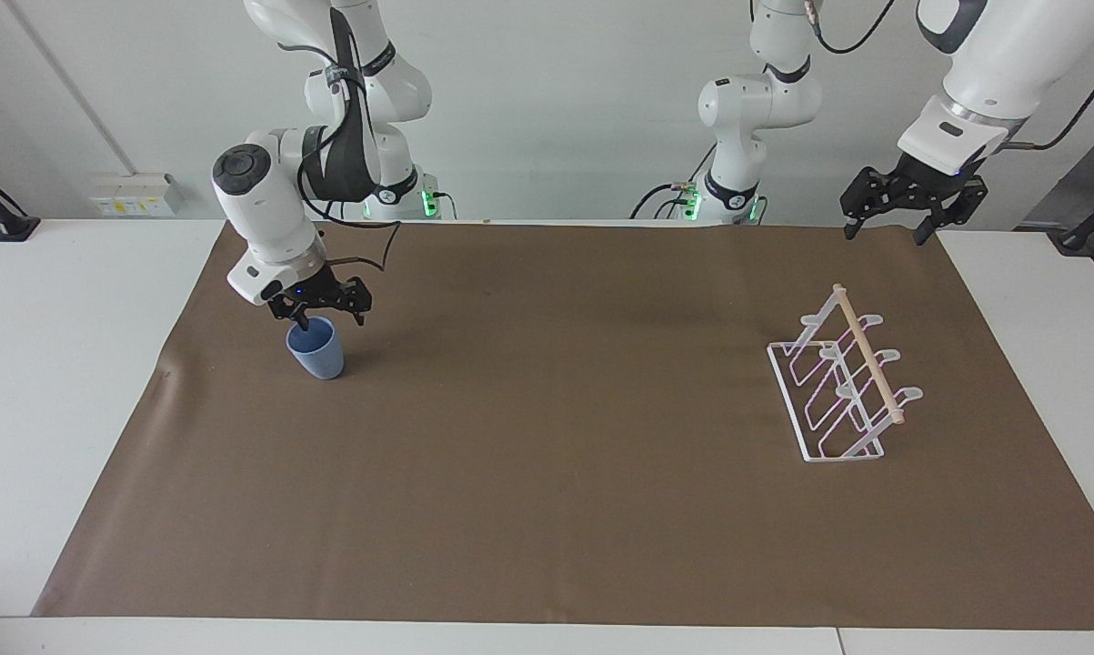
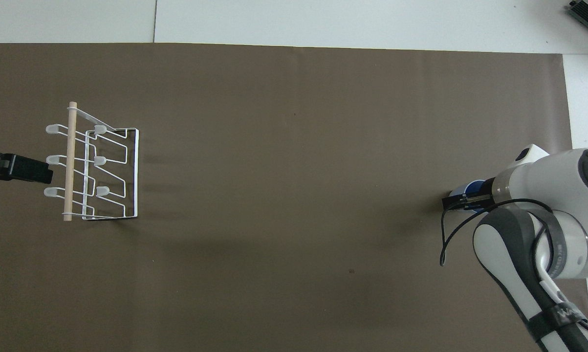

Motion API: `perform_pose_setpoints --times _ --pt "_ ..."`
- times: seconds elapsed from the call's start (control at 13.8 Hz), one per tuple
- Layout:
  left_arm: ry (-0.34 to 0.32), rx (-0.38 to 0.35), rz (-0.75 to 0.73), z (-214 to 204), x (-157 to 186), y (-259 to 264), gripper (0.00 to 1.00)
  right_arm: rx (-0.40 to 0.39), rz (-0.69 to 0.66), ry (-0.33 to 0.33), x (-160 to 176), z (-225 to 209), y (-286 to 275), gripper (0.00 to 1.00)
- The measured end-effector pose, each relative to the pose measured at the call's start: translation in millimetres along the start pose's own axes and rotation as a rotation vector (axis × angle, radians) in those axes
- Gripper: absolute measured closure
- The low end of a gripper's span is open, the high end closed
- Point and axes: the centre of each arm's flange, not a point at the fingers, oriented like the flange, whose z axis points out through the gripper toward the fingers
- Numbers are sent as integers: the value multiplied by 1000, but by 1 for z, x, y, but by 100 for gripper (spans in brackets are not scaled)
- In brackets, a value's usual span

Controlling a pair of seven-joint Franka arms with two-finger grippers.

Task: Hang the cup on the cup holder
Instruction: 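Reach the right gripper down to the light-blue cup, then close the right gripper on the light-blue cup rim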

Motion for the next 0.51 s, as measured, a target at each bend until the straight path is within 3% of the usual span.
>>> perform_pose_setpoints --times 0.51 --pt "1 -22 -20 1 0 1 0 -1 0 2 -6 14 -1 0"
